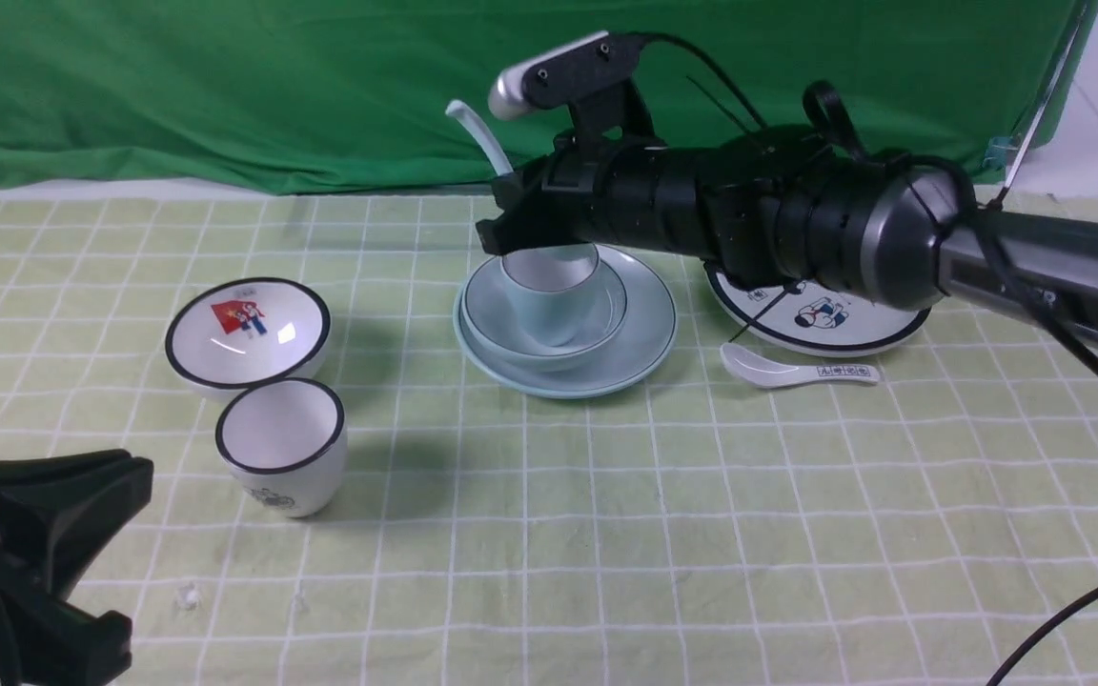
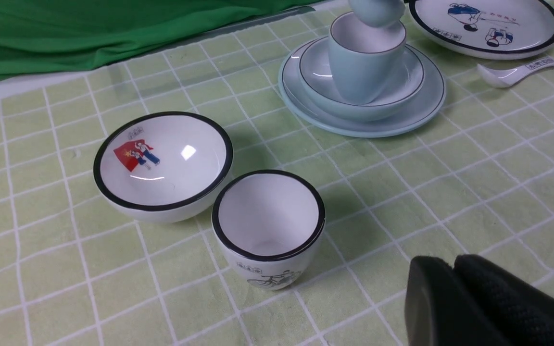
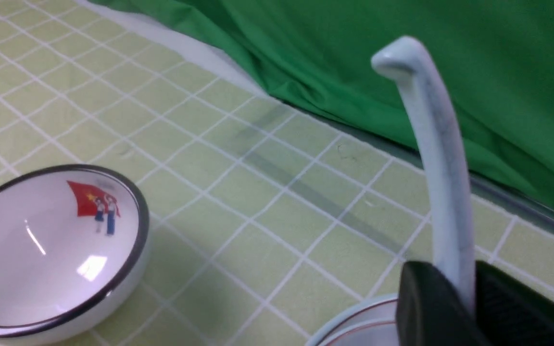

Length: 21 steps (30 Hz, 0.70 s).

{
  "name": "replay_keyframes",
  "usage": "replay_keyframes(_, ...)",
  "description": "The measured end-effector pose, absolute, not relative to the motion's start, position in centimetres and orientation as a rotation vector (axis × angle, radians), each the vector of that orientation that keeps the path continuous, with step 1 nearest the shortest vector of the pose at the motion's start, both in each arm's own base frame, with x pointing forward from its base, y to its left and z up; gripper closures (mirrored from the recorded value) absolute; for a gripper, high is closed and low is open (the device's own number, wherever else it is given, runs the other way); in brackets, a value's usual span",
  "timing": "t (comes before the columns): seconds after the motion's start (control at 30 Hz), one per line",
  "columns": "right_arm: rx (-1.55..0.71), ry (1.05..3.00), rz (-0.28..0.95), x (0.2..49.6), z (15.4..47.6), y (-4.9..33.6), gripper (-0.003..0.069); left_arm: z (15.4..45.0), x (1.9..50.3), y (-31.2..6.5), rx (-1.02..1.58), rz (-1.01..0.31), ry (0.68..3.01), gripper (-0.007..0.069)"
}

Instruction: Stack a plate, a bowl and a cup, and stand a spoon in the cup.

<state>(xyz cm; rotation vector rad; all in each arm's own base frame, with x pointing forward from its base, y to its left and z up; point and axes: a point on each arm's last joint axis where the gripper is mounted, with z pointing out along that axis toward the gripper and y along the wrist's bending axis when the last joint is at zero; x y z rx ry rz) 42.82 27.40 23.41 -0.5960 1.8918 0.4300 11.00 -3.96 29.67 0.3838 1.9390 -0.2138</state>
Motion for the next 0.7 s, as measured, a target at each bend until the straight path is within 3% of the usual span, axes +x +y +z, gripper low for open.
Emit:
replay_keyframes(0.17, -0.605, 1.893, 0.424, 42.9, 23.2, 27.4, 0.043, 29.7, 11.0, -4.0, 0.382, -0.216, 1.939, 0.0631)
replay_keyframes(0.3, -0.642, 1.847, 0.414, 42.4, 25.1, 27.3, 0.0442, 29.7, 11.0, -3.9, 0.389, -0.206, 1.937, 0.0631)
replay_keyframes(0.4, -0.701, 1.786, 0.41, 41.2, 28.0, 26.8, 0.0475, 29.7, 11.0, -3.9, 0.397, -0.193, 1.935, 0.0631)
replay_keyframes(0.43, -0.766, 1.73, 0.397, 39.7, 31.1, 26.2, 0.0496, 29.7, 11.0, -3.9, 0.402, -0.185, 1.934, 0.0631)
replay_keyframes(0.53, -0.832, 1.703, 0.391, 36.5, 36.3, 24.5, 0.0508, 29.7, 11.0, -3.8, 0.406, -0.178, 1.933, 0.0631)
replay_keyframes(0.57, -0.859, 1.692, 0.37, 36.2, 36.6, 24.4, 0.0508, 29.7, 11.0, -3.8, 0.406, -0.178, 1.933, 0.0631)
replay_keyframes(0.67, -0.903, 1.782, 0.246, 32.3, 41.0, 21.1, 0.0516, 29.7, 11.1, -3.8, 0.406, -0.177, 1.93, 0.0631)
replay_keyframes(0.7, -0.932, 1.83, 0.112, 30.9, 42.2, 19.3, 0.0537, 29.7, 11.1, -3.8, 0.406, -0.177, 1.93, 0.0631)
